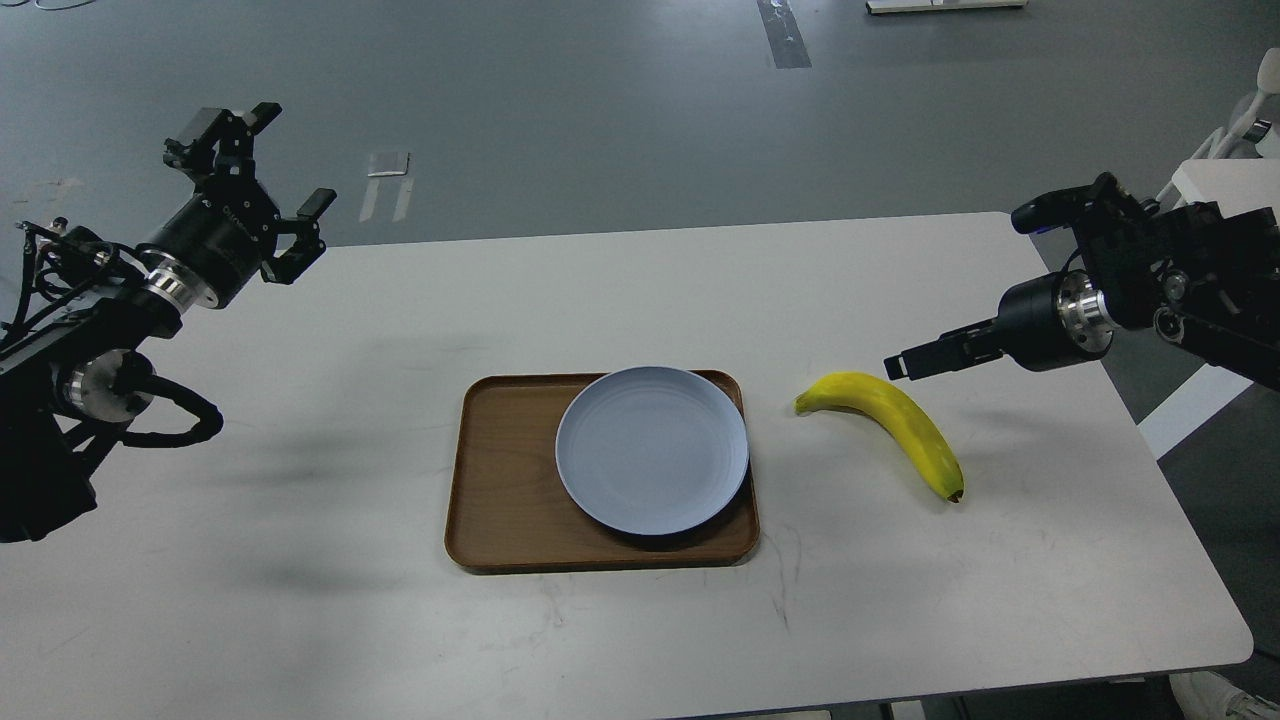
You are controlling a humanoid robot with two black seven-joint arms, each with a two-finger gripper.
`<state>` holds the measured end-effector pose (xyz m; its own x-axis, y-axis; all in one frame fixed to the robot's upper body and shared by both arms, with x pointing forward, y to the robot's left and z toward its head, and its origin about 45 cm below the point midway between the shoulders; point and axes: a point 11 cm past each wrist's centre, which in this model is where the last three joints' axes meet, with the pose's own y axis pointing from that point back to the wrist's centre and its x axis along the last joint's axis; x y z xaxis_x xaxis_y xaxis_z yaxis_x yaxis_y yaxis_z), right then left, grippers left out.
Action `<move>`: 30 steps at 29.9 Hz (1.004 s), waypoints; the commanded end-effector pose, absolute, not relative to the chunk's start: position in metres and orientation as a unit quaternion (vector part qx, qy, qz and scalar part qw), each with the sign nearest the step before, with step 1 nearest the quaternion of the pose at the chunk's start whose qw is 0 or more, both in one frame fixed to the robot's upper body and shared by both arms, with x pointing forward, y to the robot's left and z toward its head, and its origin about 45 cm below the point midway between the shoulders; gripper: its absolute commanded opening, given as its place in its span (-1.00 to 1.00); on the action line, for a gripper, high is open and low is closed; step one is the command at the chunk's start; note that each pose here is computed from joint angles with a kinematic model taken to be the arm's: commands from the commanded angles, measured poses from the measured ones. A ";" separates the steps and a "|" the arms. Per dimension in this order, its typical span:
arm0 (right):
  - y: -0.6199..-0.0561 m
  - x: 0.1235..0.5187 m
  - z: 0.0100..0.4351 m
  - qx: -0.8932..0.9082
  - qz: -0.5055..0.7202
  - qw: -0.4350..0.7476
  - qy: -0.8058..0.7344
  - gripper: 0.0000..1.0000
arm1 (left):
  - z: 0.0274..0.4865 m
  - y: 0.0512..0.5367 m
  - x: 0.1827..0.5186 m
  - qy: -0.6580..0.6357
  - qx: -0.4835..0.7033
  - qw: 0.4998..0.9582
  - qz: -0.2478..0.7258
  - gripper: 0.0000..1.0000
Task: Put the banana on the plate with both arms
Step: 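Reach the right gripper to the yellow banana and grasp it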
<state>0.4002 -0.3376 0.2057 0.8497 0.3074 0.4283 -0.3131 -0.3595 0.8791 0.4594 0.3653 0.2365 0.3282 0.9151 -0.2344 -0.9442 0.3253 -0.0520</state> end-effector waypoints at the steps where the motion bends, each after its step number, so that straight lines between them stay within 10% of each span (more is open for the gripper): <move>1: -0.342 0.401 0.190 0.755 0.287 0.589 0.020 1.00 | 0.237 0.367 0.459 0.080 -0.089 0.810 0.575 1.00; 17: -0.337 0.397 0.153 0.738 0.313 0.597 0.041 0.70 | 0.240 0.368 0.460 0.078 -0.091 0.810 0.575 1.00; 24: -0.338 0.389 0.144 0.742 0.316 0.590 0.040 -0.88 | 0.242 0.368 0.461 0.076 -0.092 0.810 0.574 1.00; 30: -0.341 0.390 0.153 0.743 0.327 0.584 0.030 -1.00 | 0.247 0.373 0.461 0.071 -0.092 0.809 0.577 1.00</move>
<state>0.3874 -0.3382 0.1452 0.7932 0.4315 0.4298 -0.3168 -0.3105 0.8963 0.4611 0.3699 0.2453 0.3282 0.9178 -0.2236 -0.9445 0.3220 -0.0647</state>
